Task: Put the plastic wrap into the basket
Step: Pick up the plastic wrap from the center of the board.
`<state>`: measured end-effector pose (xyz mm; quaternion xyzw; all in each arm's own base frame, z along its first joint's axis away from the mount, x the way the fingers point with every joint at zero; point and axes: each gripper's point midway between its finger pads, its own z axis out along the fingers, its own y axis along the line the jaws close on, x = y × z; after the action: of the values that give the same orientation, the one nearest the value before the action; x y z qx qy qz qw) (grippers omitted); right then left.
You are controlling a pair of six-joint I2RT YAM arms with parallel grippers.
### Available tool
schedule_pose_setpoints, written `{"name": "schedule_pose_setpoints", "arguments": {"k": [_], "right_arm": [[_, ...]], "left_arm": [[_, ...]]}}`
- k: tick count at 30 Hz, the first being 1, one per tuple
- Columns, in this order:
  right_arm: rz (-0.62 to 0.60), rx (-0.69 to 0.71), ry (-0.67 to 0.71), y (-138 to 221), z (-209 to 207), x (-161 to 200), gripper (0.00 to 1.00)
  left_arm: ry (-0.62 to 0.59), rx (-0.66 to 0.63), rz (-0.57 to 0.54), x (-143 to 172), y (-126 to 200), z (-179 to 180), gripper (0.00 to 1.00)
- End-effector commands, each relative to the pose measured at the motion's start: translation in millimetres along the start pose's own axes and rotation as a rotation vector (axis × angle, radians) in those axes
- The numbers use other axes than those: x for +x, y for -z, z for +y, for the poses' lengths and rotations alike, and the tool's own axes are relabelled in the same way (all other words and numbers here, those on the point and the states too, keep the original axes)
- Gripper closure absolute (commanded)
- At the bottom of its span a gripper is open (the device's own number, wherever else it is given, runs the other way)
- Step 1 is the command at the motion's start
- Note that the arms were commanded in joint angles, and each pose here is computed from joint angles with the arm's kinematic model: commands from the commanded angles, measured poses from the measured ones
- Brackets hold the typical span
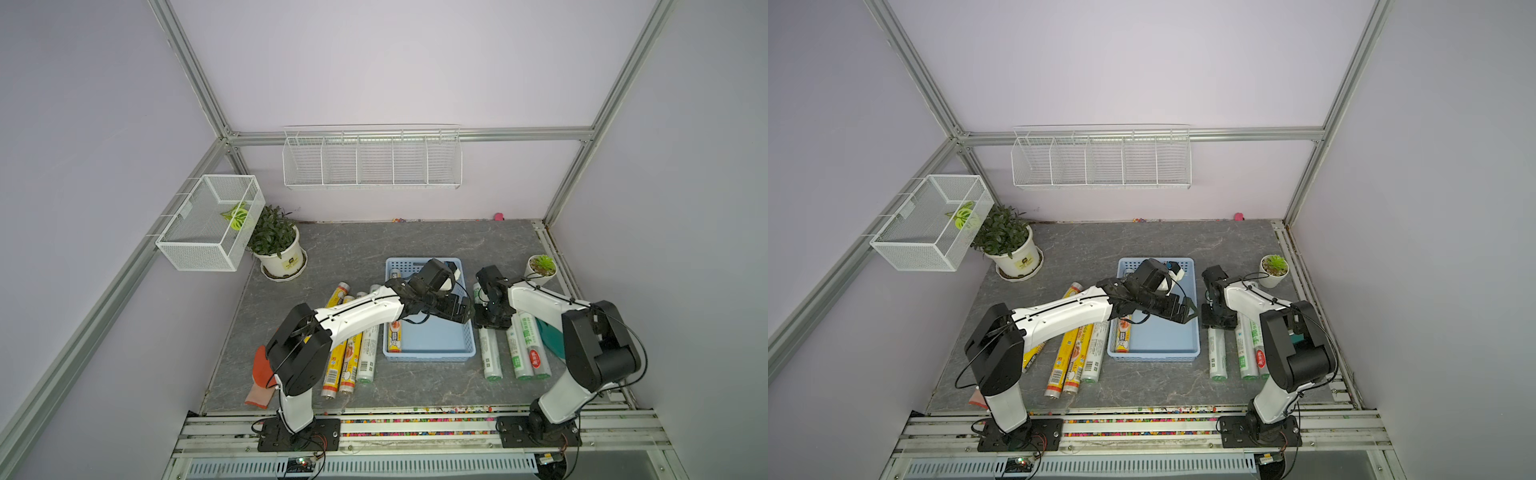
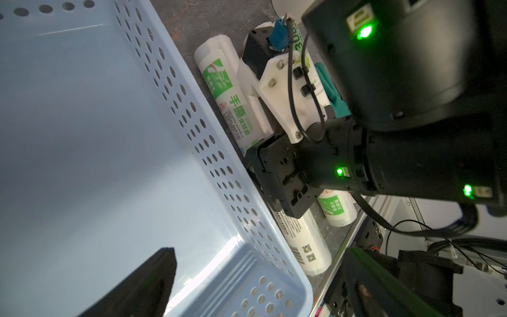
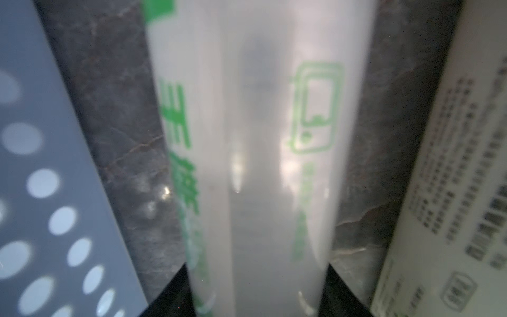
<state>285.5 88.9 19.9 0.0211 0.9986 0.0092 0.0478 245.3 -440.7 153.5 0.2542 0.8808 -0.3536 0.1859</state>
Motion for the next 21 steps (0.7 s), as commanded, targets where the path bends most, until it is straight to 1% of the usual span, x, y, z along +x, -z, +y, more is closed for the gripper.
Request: {"name": "schedule_pose_setpoints", "arguments": {"k": [1, 5, 9, 11, 15, 21], "right_arm": [[0.053, 0.034, -0.014, -4, -2, 15, 0.39], [0.073, 0.072, -0.001, -4, -5, 30, 0.37], [0.078, 0.055, -0.006, -10, -5, 38, 0.38], [0.090, 0.067, -0.008, -14, -7, 41, 0.41], [0.060, 0.076, -0.009, -9, -9, 37, 0.48], [-0.041, 0.089, 0.014, 26, -14, 24, 0.59]], "left_arm": [[0.005, 0.000, -0.041, -7, 11, -2, 0.00], [0.006, 0.000, -0.055, -8, 15, -1, 0.00], [0.009, 0.003, -0.072, -10, 18, -1, 0.00], [0.009, 0.003, -0.070, -9, 18, -1, 0.00], [0.006, -0.003, -0.086, -11, 21, 0, 0.00], [0.001, -0.073, -0.142, -19, 32, 9, 0.00]]}}
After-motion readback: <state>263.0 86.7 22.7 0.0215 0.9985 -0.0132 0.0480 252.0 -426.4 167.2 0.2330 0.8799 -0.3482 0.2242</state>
